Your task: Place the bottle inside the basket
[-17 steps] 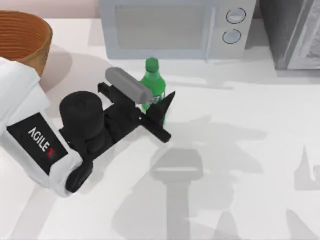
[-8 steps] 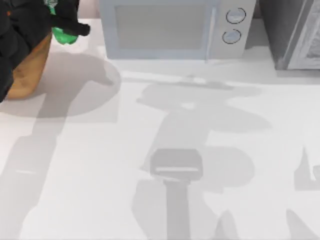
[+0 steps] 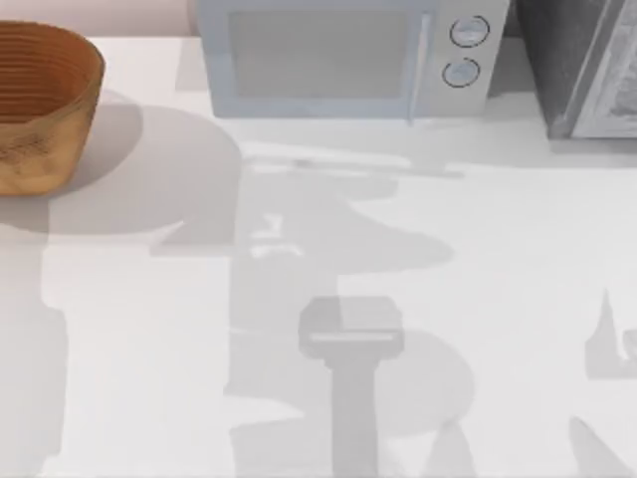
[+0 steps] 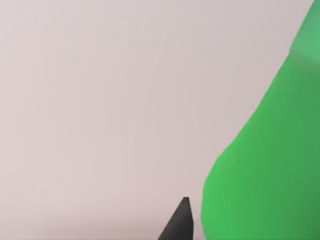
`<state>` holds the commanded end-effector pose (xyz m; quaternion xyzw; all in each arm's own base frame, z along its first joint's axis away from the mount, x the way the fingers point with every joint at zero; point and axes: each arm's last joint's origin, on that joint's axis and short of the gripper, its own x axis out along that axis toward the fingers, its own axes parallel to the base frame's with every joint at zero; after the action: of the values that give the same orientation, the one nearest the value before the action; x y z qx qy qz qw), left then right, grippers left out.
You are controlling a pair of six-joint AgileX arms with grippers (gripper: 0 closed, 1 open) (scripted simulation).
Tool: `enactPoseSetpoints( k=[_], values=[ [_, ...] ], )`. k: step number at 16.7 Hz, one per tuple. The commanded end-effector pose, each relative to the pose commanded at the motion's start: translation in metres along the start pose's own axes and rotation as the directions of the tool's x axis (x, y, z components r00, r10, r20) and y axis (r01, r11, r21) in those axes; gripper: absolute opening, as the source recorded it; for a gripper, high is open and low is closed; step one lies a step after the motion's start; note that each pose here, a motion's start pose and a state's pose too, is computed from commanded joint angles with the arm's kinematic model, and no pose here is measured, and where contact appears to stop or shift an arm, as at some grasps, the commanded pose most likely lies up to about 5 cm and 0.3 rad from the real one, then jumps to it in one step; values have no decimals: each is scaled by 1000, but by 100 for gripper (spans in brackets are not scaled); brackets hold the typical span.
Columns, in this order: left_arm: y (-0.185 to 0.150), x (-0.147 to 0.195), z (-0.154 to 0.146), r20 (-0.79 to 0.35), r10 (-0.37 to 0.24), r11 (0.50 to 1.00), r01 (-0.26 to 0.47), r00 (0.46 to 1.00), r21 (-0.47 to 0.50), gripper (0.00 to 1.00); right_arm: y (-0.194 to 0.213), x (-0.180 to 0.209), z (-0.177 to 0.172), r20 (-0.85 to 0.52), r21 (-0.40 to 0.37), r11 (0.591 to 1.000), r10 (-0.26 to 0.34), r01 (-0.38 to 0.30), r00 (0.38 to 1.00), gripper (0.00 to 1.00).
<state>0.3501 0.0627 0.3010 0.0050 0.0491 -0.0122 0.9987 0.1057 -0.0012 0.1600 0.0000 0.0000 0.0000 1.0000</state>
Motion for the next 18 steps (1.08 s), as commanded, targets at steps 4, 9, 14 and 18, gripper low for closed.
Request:
enactPoseSetpoints(
  k=[4, 9, 14, 18],
  values=[
    [5, -4, 4, 1, 20, 1000, -20, 1000, -3, 0, 0, 0, 0, 0, 0, 1000, 0, 0, 1000, 100],
    [5, 8, 0, 12, 18, 1000, -18, 1000, 2, 0, 0, 0, 0, 0, 0, 1000, 0, 0, 1000, 100],
    [7, 45, -30, -5, 17, 1000, -17, 1000, -4, 0, 0, 0, 0, 0, 0, 1000, 0, 0, 1000, 100],
    [6, 50, -32, 1, 20, 1000, -20, 1000, -3, 0, 0, 0, 0, 0, 0, 1000, 0, 0, 1000, 100]
  ],
)
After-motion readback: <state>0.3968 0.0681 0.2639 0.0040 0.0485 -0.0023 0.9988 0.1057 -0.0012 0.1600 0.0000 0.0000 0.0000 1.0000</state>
